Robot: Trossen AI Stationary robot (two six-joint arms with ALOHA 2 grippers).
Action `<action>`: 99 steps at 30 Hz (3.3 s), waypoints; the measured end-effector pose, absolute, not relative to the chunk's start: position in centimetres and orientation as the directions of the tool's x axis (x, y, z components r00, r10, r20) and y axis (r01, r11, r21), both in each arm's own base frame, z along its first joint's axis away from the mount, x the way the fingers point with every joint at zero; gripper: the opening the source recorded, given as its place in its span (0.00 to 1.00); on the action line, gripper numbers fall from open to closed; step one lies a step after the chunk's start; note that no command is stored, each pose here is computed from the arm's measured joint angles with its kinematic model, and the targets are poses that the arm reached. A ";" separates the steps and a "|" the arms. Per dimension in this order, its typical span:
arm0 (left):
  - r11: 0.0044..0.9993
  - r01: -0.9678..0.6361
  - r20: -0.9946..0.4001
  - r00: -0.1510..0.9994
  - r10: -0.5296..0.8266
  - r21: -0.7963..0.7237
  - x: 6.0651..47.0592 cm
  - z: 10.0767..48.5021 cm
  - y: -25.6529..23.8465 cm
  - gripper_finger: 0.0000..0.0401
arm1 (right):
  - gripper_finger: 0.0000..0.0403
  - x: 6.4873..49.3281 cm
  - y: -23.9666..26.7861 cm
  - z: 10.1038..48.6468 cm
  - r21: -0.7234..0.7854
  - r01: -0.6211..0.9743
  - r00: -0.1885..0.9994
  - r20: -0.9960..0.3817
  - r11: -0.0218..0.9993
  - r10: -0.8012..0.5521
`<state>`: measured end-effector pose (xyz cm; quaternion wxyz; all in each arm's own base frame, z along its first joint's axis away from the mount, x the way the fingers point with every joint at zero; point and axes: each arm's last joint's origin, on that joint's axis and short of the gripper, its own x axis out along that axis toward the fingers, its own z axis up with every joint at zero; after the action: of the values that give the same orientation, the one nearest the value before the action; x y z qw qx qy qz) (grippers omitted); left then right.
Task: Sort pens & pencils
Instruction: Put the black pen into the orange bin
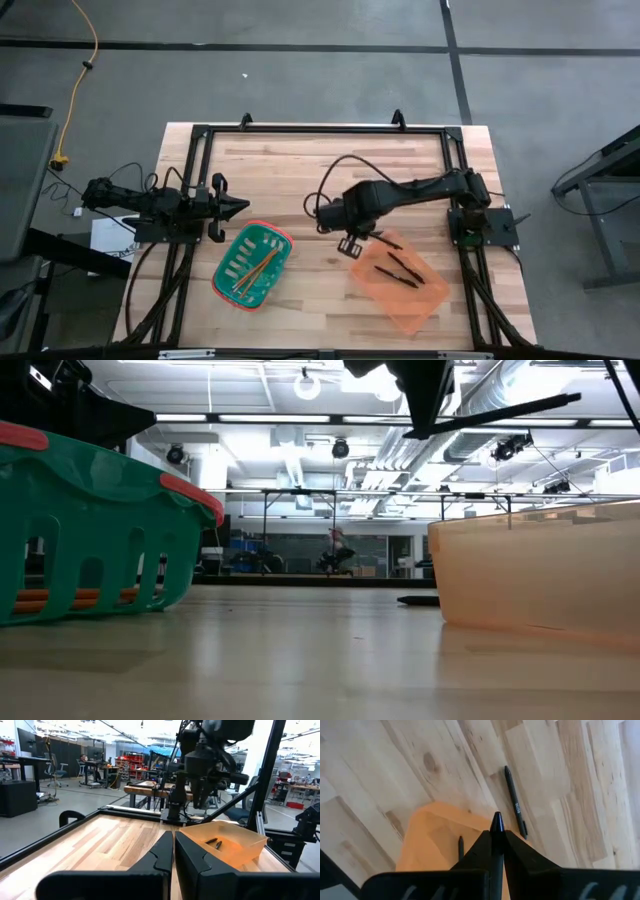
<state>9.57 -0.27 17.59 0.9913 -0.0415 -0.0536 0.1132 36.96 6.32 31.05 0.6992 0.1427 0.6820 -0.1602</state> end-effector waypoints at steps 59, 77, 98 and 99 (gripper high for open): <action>0.971 -0.220 0.097 0.969 0.229 -0.095 9.6 17.6 -0.3 0.01 | 0.02 29.4 18.8 16.6 -0.365 0.589 -0.198 -0.930 0.721 -0.309; 0.971 -0.220 0.097 0.969 0.229 -0.094 9.6 17.6 -0.3 0.01 | 0.33 31.8 16.8 19.2 -0.329 0.564 -0.199 -0.944 0.758 -0.262; 0.971 -0.220 0.097 0.969 0.229 -0.095 9.6 17.6 -0.3 0.01 | 0.33 38.1 4.7 21.6 -0.114 0.465 -0.085 -0.993 0.878 -0.084; 0.971 -0.220 0.097 0.969 0.229 -0.095 9.6 17.6 -0.3 0.01 | 0.33 38.1 4.2 21.2 -0.114 0.466 -0.093 -0.993 0.878 -0.080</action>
<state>9.57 -0.28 17.59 0.9913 -0.0416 -0.0537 0.1132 38.13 4.17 21.24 0.6597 0.1360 0.7096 -0.2067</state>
